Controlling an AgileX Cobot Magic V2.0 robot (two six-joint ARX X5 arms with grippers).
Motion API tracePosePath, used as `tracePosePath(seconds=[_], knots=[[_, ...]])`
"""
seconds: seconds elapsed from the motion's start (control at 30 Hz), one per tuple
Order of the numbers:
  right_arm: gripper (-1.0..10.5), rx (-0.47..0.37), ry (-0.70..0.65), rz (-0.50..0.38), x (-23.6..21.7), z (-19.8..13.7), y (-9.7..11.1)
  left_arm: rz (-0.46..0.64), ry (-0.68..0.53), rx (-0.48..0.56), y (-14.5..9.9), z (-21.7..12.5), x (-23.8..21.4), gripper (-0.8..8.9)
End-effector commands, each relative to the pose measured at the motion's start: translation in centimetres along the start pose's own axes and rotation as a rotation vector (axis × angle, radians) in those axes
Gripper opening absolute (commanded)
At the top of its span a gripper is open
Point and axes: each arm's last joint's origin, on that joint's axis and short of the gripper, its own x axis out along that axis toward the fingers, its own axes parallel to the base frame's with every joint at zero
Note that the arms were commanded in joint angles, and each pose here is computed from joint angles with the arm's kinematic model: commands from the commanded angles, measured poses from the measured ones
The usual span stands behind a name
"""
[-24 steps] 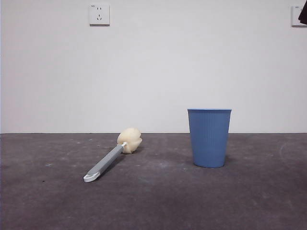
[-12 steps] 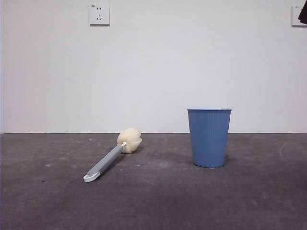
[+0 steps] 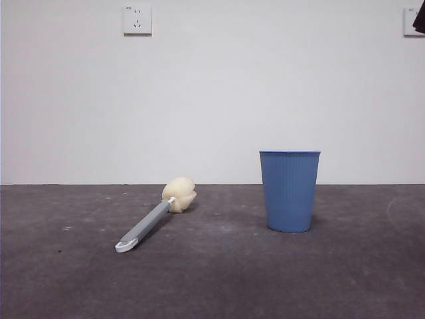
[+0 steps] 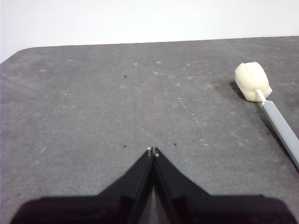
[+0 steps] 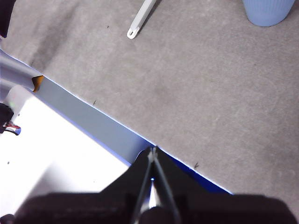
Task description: Pick up the cup brush,pick up the cup,insert the brush into the cup,clean the cup,put the cup brush back,put the cup back to the fixed position on the table
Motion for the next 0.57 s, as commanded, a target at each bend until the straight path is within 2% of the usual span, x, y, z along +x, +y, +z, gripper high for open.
tracePosePath(seconds=[0.03,0.37,0.4,0.47,0.57], knots=[[0.0,0.002,-0.006,0.0,0.0,0.0,0.0,0.003,0.013,-0.007,0.0,-0.4,0.1,-0.03],[0.0,-0.004,-0.007,0.0,0.0,0.0,0.0,0.003,0.013,-0.007,0.0,-0.4,0.1,-0.03],[0.0,-0.07,-0.019,-0.011,-0.1,0.0,0.0,0.003,0.013,-0.007,0.0,-0.4,0.1,-0.03],[0.0,-0.128,-0.085,-0.062,-0.7,0.2,-0.2,0.003,0.013,-0.007,0.0,-0.4,0.1,-0.03],[0.0,-0.23,-0.268,-0.106,-1.6,1.1,-0.5,0.003,0.013,-0.007,0.0,-0.4,0.1,-0.03]])
